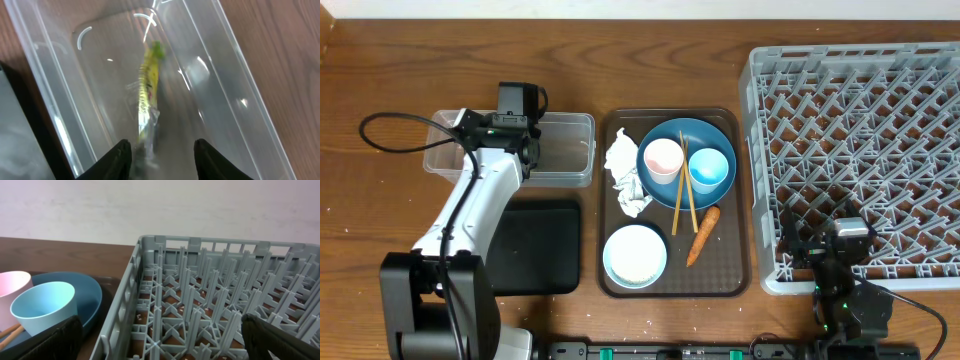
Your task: Sort waste into correct bins and load items into the dishwasher rack
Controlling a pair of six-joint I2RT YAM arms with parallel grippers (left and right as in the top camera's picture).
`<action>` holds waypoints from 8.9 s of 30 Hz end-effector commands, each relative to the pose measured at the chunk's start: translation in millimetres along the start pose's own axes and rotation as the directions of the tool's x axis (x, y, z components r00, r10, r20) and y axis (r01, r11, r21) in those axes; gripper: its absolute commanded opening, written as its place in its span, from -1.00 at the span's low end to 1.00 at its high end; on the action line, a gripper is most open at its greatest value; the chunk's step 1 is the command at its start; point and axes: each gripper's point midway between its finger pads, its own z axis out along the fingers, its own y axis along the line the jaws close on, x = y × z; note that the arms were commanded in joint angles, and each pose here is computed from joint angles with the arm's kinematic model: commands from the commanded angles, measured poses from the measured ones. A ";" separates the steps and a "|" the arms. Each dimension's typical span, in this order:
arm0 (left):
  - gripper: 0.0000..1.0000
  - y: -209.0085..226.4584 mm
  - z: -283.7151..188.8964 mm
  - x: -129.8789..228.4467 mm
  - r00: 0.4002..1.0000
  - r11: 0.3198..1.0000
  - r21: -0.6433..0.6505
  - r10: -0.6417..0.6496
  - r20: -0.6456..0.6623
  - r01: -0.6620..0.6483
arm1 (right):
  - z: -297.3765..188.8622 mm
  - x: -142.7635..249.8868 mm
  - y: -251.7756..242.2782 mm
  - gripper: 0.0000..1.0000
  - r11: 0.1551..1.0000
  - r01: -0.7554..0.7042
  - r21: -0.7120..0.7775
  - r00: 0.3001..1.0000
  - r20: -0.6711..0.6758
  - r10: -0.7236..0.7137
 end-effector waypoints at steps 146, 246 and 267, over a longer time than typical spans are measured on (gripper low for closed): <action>-0.81 -36.0 -48.9 41.1 0.772 0.767 0.086 0.628 0.099 -0.636 | -0.1 0.8 -2.0 0.99 1.000 0.004 0.009 1.000 -0.002 -0.004; -0.36 -77.6 -36.8 201.9 0.356 0.287 0.475 0.933 0.059 -0.832 | -0.1 0.8 -2.0 0.98 1.000 0.004 0.009 1.000 -0.002 -0.004; -0.40 -76.5 -34.2 203.6 0.356 0.287 0.475 0.933 0.059 -0.832 | -0.1 0.8 -2.0 0.99 1.000 0.004 0.009 1.000 -0.002 -0.004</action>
